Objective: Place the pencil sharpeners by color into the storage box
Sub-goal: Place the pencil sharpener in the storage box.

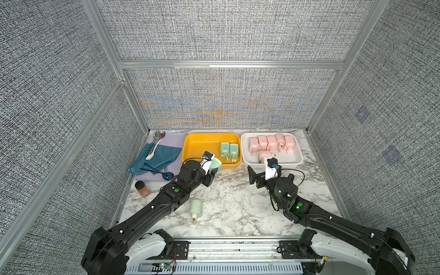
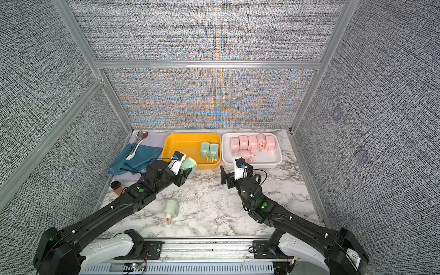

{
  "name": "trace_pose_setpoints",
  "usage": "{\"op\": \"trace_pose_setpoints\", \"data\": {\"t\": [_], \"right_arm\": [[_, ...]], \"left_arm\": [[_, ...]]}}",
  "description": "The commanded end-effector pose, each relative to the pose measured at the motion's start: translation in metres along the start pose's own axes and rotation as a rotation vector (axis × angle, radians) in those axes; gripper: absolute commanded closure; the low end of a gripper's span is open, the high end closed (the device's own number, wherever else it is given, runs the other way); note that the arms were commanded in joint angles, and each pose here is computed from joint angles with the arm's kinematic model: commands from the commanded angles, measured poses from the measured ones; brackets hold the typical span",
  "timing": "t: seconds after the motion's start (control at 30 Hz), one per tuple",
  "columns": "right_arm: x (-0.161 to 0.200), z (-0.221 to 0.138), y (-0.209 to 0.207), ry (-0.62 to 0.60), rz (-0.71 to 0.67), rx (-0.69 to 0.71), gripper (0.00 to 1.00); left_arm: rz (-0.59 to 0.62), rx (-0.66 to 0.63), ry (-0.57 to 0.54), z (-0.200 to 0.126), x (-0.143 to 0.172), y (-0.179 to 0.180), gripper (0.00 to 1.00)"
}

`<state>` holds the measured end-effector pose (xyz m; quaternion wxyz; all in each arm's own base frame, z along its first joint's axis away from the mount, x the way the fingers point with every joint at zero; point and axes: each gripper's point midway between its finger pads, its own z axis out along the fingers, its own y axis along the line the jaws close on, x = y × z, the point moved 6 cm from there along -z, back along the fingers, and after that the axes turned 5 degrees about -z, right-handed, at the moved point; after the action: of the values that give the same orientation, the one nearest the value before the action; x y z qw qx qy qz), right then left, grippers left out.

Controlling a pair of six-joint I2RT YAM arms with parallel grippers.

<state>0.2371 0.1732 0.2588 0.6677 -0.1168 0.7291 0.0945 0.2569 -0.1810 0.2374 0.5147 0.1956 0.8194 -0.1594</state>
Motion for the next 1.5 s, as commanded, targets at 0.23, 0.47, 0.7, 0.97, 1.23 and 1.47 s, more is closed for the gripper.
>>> {"op": "trace_pose_setpoints", "data": {"t": [0.23,0.47,0.7,0.97,1.23,1.47], "right_arm": [[-0.003,-0.001,-0.008,-0.032,0.08,0.047,0.01],[0.005,-0.004,-0.011,-0.004,0.072,0.06,0.01],[0.015,-0.007,-0.011,0.044,0.098,0.05,0.01],[0.016,-0.017,-0.017,0.036,0.134,0.049,0.01],[0.02,-0.02,-0.019,0.053,0.157,0.051,0.01],[0.023,-0.025,-0.022,0.055,0.173,0.055,0.01]], "left_arm": [[-0.145,-0.15,-0.067,0.009,-0.006,0.017,1.0],[-0.17,-0.172,-0.084,0.026,-0.006,0.018,1.0],[-0.173,-0.22,-0.091,0.046,-0.014,0.022,1.0],[-0.177,-0.26,-0.149,0.053,-0.029,0.031,1.0],[-0.256,-0.244,-0.138,0.073,-0.033,0.04,1.0],[-0.337,-0.308,-0.129,0.085,-0.023,0.049,1.0]]}}
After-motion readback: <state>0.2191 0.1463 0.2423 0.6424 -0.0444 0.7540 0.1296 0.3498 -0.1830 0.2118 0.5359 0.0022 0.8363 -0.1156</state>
